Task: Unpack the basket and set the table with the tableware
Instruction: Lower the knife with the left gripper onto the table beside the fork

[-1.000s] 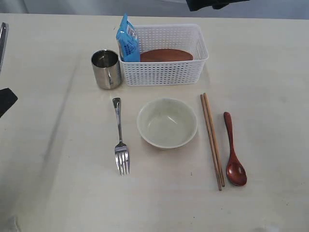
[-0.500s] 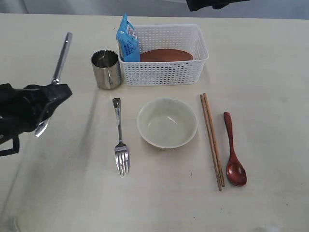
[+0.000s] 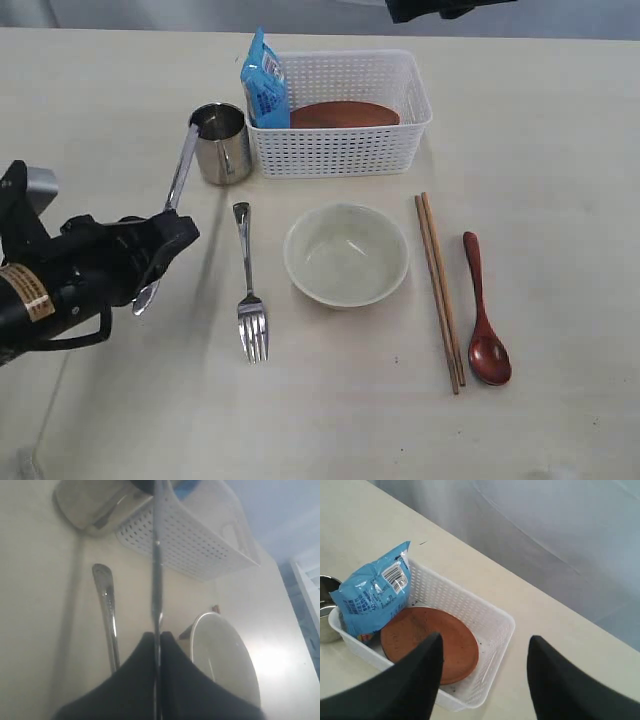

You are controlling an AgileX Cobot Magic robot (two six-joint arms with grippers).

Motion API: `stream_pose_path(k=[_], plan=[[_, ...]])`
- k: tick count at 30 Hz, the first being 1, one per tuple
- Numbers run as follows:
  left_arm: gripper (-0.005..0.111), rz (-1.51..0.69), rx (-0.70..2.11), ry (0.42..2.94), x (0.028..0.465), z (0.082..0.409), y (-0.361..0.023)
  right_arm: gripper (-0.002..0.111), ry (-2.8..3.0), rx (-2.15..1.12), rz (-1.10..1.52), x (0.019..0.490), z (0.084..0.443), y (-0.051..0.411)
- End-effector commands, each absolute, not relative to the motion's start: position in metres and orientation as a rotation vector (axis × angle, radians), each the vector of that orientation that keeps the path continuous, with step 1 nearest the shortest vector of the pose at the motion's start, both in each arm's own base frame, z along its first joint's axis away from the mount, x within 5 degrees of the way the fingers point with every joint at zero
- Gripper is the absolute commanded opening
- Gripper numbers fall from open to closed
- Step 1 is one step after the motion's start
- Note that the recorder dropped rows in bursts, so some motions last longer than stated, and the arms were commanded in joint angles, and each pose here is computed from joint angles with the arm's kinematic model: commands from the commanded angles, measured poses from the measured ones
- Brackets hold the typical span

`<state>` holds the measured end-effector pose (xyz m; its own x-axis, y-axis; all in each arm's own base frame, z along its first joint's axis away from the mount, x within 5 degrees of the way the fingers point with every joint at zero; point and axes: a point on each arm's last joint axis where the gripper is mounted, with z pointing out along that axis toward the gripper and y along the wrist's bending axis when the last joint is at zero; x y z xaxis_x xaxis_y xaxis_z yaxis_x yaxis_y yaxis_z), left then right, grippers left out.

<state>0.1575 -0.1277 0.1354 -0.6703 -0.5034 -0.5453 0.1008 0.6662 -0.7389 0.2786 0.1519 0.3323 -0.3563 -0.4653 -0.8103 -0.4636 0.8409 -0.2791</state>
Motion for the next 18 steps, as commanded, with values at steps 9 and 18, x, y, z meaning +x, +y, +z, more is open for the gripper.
stream_pose_path(k=[9,18], plan=[[0.0,-0.838,-0.42,2.228,0.141,0.12,-0.134,0.049,1.996,-0.662,0.007,0.278,0.335,0.15],[0.0,-0.819,-0.369,2.275,0.138,0.121,-0.152,0.049,1.996,-0.662,0.007,0.278,0.335,0.15]])
